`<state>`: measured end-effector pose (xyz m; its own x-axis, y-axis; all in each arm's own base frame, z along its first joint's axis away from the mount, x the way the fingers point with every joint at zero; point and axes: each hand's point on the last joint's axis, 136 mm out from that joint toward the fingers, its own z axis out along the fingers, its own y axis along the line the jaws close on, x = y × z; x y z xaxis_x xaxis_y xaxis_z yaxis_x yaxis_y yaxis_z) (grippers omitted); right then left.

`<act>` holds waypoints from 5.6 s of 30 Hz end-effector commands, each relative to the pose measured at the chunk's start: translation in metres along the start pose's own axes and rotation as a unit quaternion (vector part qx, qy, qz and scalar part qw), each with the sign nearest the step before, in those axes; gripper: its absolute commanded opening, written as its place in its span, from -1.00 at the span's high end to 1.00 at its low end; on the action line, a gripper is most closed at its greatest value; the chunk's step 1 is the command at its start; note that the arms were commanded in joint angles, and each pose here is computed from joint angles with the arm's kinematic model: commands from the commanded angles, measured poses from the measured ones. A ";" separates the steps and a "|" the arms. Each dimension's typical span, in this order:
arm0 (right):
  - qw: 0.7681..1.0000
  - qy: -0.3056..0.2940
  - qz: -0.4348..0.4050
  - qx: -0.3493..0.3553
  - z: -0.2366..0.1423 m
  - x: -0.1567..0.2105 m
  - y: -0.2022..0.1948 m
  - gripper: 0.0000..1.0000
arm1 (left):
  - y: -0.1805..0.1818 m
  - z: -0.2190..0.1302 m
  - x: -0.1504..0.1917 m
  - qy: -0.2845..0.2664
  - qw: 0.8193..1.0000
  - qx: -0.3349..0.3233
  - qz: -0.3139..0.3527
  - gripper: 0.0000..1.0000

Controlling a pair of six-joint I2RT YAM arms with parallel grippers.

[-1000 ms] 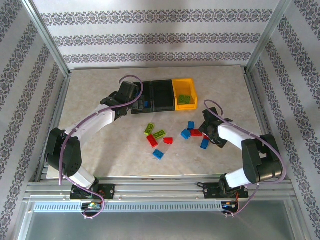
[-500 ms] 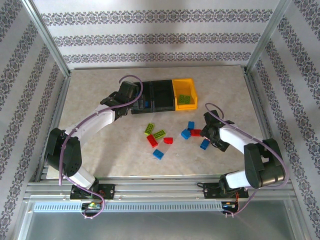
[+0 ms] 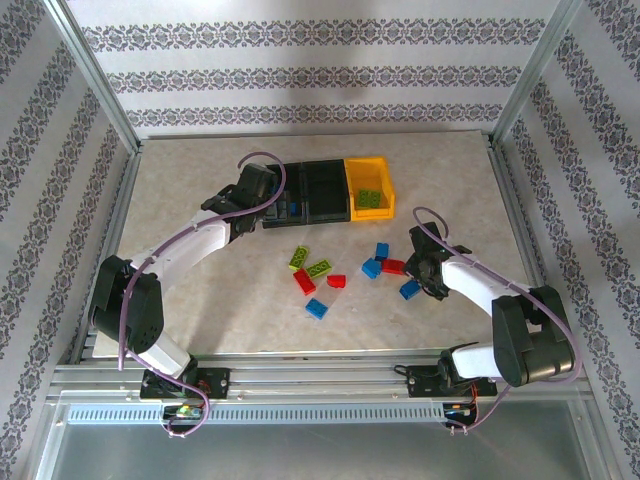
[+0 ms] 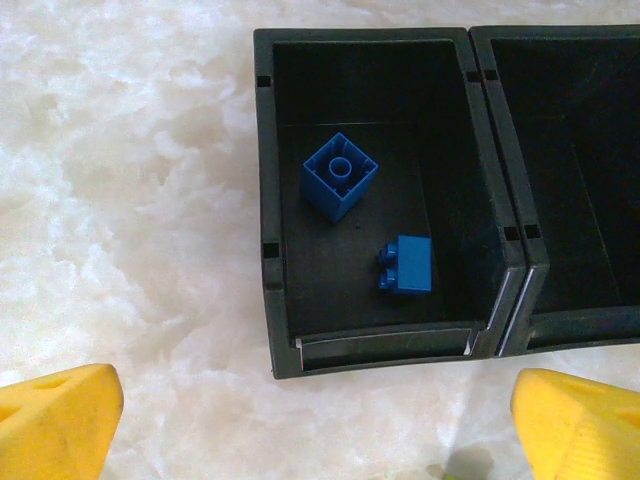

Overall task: Sort the legos into containers by color
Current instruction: Pick up the lego from the middle-right of the table, then place the lego in the container, then pick up the lego from the center of the table.

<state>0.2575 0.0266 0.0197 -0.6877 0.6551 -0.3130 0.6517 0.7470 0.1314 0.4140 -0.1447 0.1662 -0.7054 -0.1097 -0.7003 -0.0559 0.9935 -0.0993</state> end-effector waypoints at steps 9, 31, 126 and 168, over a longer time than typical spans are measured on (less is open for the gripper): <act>1.000 -0.002 -0.009 -0.006 0.006 -0.011 0.012 -0.21 | 0.000 -0.003 -0.009 -0.014 1.000 0.009 -0.019 -0.99; 0.993 -0.059 -0.092 -0.045 -0.030 -0.041 0.047 0.34 | 0.014 -0.013 -0.009 -0.025 0.999 -0.008 -0.024 -0.99; 0.900 -0.010 -0.415 -0.136 -0.097 0.111 0.162 -0.63 | 0.043 -0.025 0.072 0.044 0.997 0.008 -0.071 -0.99; 0.879 0.087 -0.465 -0.059 -0.020 0.126 0.162 -0.17 | 0.049 -0.025 0.073 0.049 0.996 0.004 -0.078 -0.99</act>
<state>0.2780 0.2353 0.0166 -0.9324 -0.2898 -0.2158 -0.2892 0.9566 -0.0352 0.3412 -0.1074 0.1228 -0.7621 -0.2381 -0.6021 -0.1503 0.9696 -0.1933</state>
